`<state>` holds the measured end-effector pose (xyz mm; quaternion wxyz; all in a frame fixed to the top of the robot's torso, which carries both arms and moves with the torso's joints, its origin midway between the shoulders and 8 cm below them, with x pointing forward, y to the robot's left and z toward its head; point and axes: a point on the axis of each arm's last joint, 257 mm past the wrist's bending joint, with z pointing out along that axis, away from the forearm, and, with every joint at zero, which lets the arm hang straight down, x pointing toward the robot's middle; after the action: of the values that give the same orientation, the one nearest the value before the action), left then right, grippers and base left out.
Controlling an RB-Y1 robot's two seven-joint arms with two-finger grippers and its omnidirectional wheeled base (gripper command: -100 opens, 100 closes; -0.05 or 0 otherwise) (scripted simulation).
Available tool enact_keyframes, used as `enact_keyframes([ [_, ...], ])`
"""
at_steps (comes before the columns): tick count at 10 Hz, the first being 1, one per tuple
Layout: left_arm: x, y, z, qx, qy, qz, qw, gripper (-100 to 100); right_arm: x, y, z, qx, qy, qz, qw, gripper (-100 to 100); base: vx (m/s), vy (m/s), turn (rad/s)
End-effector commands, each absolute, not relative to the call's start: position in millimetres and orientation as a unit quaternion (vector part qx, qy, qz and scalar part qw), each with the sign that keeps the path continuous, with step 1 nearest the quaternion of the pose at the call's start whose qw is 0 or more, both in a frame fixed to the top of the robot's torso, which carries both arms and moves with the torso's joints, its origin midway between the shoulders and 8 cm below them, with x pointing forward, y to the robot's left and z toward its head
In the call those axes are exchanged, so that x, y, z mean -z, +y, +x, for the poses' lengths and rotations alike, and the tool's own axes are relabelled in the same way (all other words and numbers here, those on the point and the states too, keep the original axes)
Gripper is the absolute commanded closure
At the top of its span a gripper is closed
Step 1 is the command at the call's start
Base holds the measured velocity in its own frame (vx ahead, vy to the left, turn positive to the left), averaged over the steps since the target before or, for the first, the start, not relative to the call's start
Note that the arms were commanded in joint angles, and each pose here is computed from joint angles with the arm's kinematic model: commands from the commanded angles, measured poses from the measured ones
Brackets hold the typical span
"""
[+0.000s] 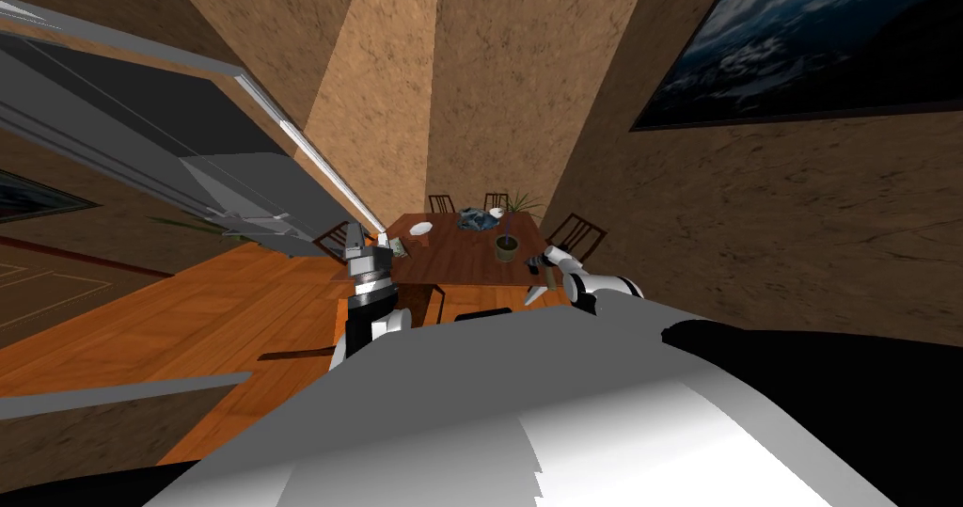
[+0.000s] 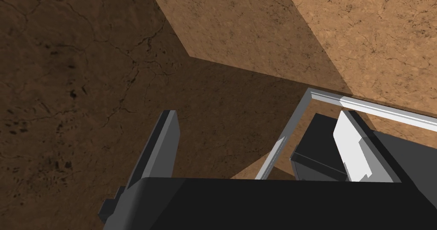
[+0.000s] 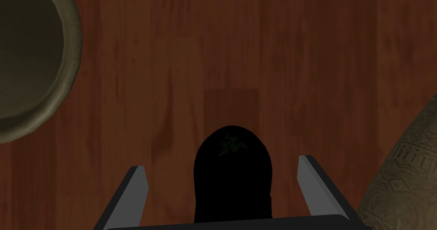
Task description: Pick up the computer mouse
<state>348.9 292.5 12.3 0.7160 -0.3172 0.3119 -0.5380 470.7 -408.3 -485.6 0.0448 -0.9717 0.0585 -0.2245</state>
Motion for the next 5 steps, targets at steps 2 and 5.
enact_keyframes([
  [2, -12.3, 292.5, 348.9, 0.538, 0.312, -0.317, 0.716, 0, 486.3, -415.1, 470.9, 0.227, 0.058, -0.971, 0.042, -100, 0.000, 0.005, 0.005],
  [5, -12.3, 292.5, 348.9, 0.538, 0.312, -0.317, 0.716, 0, 491.7, -412.0, 467.1, 0.220, 0.060, -0.973, 0.044, 100, 0.000, 0.000, 0.000],
])
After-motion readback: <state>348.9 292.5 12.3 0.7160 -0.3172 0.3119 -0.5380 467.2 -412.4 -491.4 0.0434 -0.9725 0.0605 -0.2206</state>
